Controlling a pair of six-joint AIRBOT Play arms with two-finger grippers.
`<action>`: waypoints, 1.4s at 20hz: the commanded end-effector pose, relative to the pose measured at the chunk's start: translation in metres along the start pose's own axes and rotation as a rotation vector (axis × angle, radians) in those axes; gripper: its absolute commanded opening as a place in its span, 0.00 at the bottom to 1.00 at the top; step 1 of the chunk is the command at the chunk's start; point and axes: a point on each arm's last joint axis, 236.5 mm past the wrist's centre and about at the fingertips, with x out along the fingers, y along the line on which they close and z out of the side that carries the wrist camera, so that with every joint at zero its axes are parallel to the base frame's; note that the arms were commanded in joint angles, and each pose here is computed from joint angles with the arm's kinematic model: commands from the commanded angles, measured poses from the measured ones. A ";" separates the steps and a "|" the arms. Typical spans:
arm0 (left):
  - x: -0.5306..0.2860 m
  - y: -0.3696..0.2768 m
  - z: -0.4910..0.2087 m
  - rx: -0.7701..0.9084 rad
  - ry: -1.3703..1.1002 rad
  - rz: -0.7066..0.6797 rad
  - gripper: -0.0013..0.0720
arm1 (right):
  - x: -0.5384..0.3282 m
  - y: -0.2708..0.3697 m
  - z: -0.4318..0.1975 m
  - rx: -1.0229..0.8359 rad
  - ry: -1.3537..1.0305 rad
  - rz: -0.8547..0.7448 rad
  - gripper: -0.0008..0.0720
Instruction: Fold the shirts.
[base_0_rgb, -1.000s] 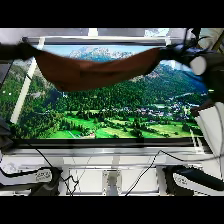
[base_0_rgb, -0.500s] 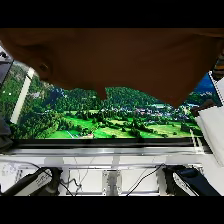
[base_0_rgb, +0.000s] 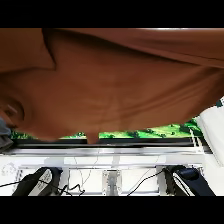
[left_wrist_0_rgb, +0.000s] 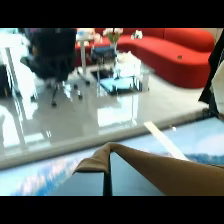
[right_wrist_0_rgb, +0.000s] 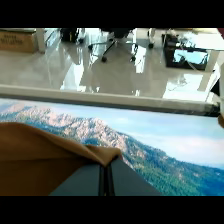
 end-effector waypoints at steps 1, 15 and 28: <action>0.037 0.029 -0.076 -0.145 0.192 -0.003 0.03 | 0.046 0.000 -0.024 -0.039 0.122 -0.014 0.05; 0.270 0.196 -0.433 -0.775 0.509 0.053 0.04 | 0.422 0.051 -0.313 0.025 0.503 0.029 0.05; 0.303 0.233 -0.294 -1.001 0.042 -0.113 0.88 | 0.452 0.054 -0.182 0.101 0.001 0.050 0.40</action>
